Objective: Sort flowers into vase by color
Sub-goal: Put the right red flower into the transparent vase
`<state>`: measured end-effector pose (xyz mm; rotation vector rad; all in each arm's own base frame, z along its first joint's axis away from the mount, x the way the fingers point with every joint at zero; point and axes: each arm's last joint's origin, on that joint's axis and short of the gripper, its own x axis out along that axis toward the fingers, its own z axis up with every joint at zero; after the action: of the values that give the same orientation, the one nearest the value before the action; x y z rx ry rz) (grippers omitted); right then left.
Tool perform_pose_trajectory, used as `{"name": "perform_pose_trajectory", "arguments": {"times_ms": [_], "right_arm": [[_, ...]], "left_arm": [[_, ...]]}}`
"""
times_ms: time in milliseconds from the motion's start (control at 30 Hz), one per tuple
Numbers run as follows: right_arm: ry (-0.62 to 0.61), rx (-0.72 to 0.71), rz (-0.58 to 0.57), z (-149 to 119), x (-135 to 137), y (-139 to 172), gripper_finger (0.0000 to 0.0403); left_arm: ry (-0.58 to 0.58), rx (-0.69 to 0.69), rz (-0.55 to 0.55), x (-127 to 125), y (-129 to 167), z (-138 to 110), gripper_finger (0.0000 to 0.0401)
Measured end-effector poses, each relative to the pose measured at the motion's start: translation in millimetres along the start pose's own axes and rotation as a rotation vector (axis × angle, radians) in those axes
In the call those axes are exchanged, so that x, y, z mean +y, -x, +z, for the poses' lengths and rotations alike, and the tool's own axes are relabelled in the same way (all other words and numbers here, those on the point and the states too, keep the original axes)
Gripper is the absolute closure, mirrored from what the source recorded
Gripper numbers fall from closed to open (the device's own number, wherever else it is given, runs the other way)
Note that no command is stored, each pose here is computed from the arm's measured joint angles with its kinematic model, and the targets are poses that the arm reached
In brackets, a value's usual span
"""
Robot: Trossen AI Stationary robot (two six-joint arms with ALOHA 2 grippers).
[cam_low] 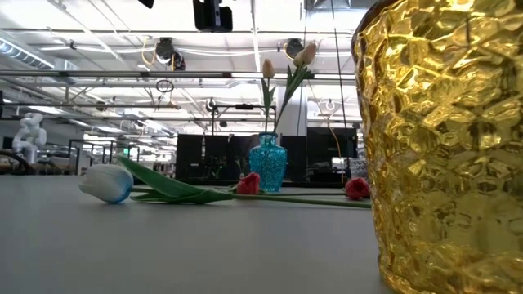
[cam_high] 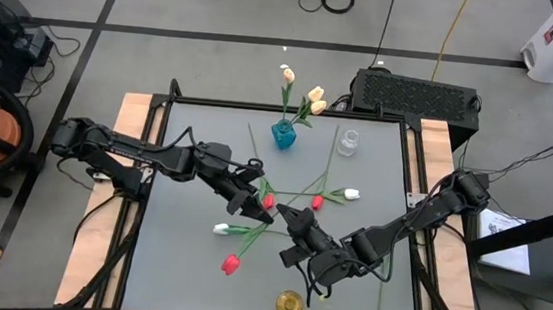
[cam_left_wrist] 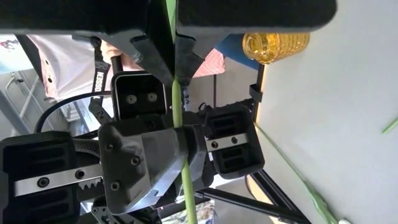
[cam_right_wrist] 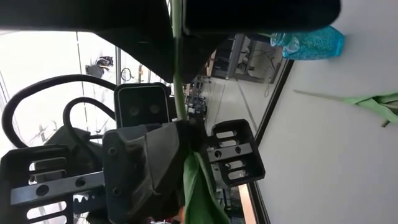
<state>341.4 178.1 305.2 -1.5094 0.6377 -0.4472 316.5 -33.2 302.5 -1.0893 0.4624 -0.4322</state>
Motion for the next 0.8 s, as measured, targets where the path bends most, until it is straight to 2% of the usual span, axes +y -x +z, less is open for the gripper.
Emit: {"name": "perform_pose_trajectory", "arguments": {"times_ms": [267, 800], "right_arm": [[0.02, 0.004, 0.005, -0.4, 1.2, 0.0, 0.0401], [0.03, 0.006, 0.004, -0.6, 1.1, 0.0, 0.0403]], "left_arm": [[-0.01, -0.002, -0.003, -0.3, -0.1, 0.2, 0.0389], [-0.032, -0.009, -0.025, -2.3, -0.2, 1.2, 0.028]]}}
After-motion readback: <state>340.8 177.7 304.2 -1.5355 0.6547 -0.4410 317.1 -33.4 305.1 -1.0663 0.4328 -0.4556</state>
